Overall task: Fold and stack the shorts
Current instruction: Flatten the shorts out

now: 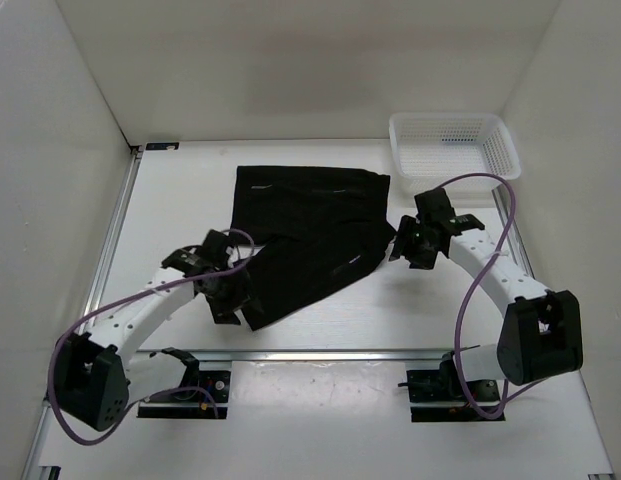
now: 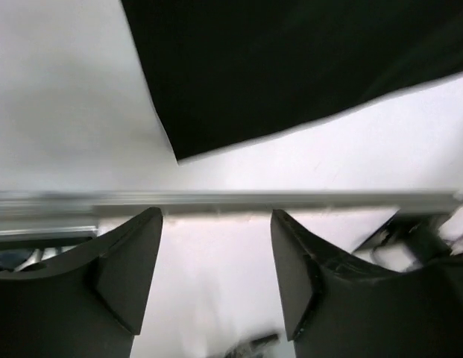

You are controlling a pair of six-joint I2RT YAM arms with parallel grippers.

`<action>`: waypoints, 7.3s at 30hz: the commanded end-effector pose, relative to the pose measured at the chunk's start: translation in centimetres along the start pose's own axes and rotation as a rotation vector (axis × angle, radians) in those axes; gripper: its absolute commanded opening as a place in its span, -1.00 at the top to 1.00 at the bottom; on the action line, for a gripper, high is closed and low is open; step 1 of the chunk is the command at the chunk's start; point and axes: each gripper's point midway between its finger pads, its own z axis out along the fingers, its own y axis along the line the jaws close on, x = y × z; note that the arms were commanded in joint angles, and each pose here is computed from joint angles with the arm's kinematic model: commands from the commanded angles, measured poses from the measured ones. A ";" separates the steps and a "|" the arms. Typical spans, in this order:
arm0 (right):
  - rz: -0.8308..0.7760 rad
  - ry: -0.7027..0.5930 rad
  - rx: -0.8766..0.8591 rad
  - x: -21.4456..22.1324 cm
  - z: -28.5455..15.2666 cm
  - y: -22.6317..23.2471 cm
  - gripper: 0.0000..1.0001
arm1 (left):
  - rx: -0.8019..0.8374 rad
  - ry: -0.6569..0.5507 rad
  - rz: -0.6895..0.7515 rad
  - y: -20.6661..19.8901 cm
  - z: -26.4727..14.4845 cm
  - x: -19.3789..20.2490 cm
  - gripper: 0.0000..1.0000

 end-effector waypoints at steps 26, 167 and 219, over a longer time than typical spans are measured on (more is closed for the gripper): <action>0.044 0.032 -0.167 -6.6 3.9 6.4 -0.56 | -0.115 -0.005 0.031 -4.8 6.9 -4.8 0.79; 0.240 -0.022 -0.111 0.8 -3.6 -1.7 0.30 | -0.464 -0.302 0.271 -5.7 -0.2 -18.1 -0.41; 0.254 0.134 -0.158 7.7 0.9 -3.1 -0.64 | -0.145 -0.088 -0.118 -1.0 6.0 -10.6 0.79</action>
